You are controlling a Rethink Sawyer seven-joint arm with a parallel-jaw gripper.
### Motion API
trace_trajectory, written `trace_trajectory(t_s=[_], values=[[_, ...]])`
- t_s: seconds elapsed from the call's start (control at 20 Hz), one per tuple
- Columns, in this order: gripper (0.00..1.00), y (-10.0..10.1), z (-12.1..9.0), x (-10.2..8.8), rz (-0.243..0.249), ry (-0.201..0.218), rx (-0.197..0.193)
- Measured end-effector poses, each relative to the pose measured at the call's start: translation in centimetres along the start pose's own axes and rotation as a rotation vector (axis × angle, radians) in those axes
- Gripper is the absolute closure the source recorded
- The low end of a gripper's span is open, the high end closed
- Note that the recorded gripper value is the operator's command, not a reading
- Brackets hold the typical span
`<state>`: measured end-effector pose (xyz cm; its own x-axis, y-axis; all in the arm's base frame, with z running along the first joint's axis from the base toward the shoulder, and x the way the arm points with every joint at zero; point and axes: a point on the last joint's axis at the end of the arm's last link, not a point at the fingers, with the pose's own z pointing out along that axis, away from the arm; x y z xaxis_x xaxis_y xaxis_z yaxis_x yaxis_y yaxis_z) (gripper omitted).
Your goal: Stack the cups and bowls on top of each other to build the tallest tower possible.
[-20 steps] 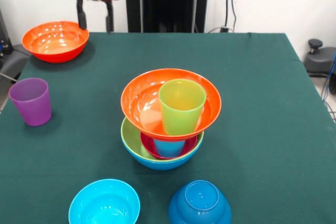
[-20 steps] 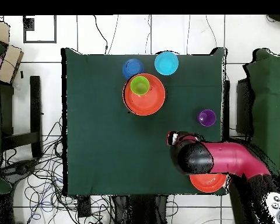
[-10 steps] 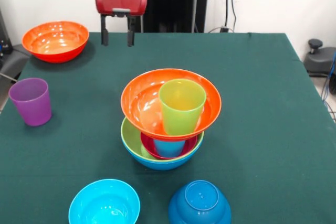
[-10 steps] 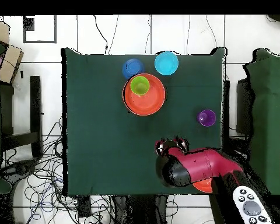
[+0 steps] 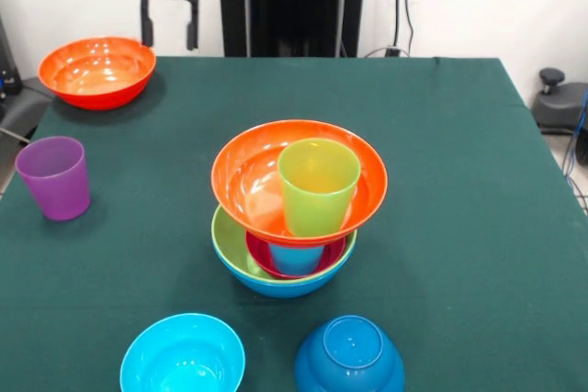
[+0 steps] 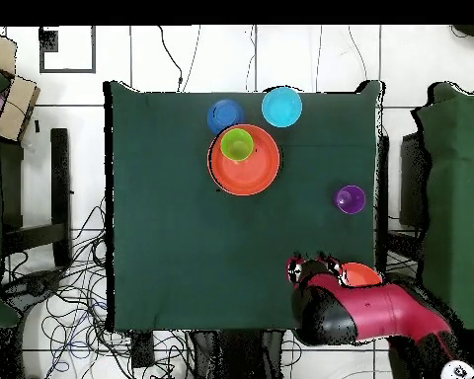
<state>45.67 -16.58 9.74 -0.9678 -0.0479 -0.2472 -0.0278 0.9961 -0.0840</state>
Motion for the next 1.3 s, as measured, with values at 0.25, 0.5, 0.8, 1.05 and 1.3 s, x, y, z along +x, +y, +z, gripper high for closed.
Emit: trace_trajectory(t_s=[0.25,0.5,0.8,1.05,1.3], values=[[0.00,-1.9,-1.0,0.9,0.057,-0.007,-0.001],[0.00,-2.2,-0.8,1.5,0.044,-0.006,-0.003],[0.00,0.1,0.7,3.2,-0.106,0.023,-0.008],[0.00,1.2,1.9,4.7,-0.181,0.039,-0.029],[0.00,0.5,2.2,5.2,-0.164,0.039,-0.038]])
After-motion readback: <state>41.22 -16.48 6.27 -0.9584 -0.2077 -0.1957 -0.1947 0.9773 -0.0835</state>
